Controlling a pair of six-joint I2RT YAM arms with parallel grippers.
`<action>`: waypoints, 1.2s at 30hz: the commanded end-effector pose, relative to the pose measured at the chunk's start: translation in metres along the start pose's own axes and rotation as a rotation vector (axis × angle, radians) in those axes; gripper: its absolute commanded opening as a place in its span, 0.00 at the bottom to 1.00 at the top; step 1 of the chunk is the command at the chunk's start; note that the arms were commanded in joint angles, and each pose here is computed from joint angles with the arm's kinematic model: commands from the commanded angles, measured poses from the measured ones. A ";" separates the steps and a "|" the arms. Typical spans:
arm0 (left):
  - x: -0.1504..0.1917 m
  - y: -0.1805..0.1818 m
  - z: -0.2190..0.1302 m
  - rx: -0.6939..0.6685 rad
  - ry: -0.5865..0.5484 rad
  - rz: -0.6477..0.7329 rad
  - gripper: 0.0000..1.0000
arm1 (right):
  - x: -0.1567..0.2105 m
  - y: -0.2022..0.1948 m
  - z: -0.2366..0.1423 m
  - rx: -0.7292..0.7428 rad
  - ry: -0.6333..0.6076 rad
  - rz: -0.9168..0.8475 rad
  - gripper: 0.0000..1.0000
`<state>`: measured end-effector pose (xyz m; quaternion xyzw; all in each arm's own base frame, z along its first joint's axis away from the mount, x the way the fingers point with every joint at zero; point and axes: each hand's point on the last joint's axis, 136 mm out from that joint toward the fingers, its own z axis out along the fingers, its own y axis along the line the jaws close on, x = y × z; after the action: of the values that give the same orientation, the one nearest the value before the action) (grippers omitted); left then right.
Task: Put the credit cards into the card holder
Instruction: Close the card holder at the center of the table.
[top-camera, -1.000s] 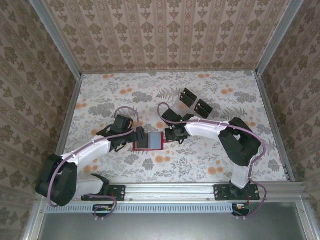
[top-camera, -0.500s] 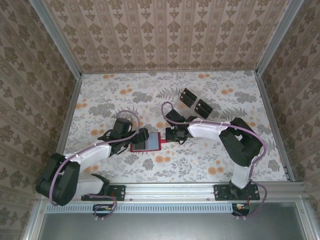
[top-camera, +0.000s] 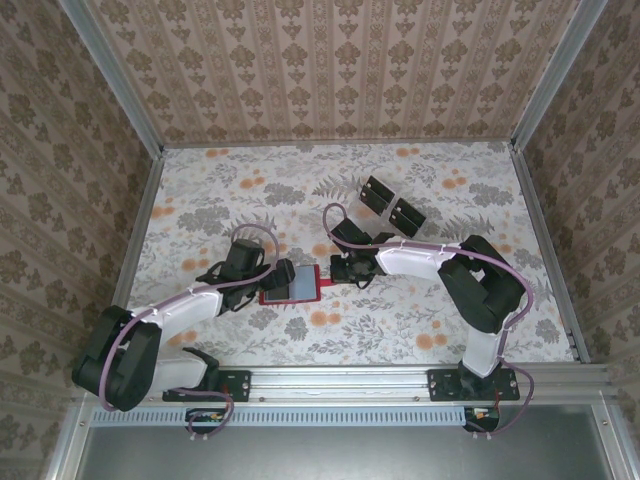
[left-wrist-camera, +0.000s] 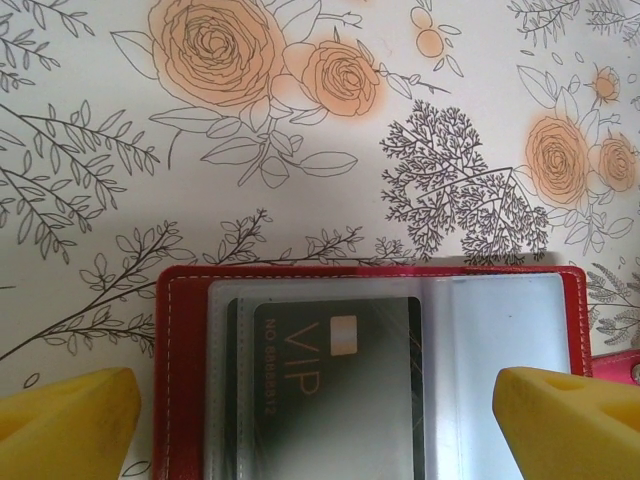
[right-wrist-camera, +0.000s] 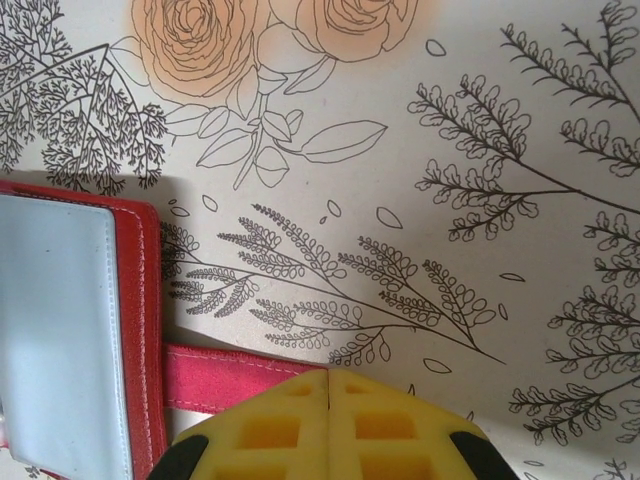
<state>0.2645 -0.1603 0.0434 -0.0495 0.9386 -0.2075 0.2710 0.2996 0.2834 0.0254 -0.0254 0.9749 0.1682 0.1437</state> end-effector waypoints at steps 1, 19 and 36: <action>0.005 0.011 0.005 -0.037 0.015 -0.020 1.00 | 0.000 0.004 -0.007 -0.032 -0.005 0.022 0.00; -0.016 -0.023 -0.013 0.122 -0.074 -0.037 1.00 | 0.000 0.006 -0.002 -0.041 0.007 0.022 0.00; -0.032 -0.110 -0.036 0.352 -0.137 -0.036 1.00 | -0.006 0.006 -0.003 -0.063 -0.004 0.036 0.00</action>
<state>0.2622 -0.2199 0.1039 -0.0333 0.8879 -0.3345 0.3141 0.3021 0.2859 0.0271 -0.0153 0.9723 0.1878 0.1386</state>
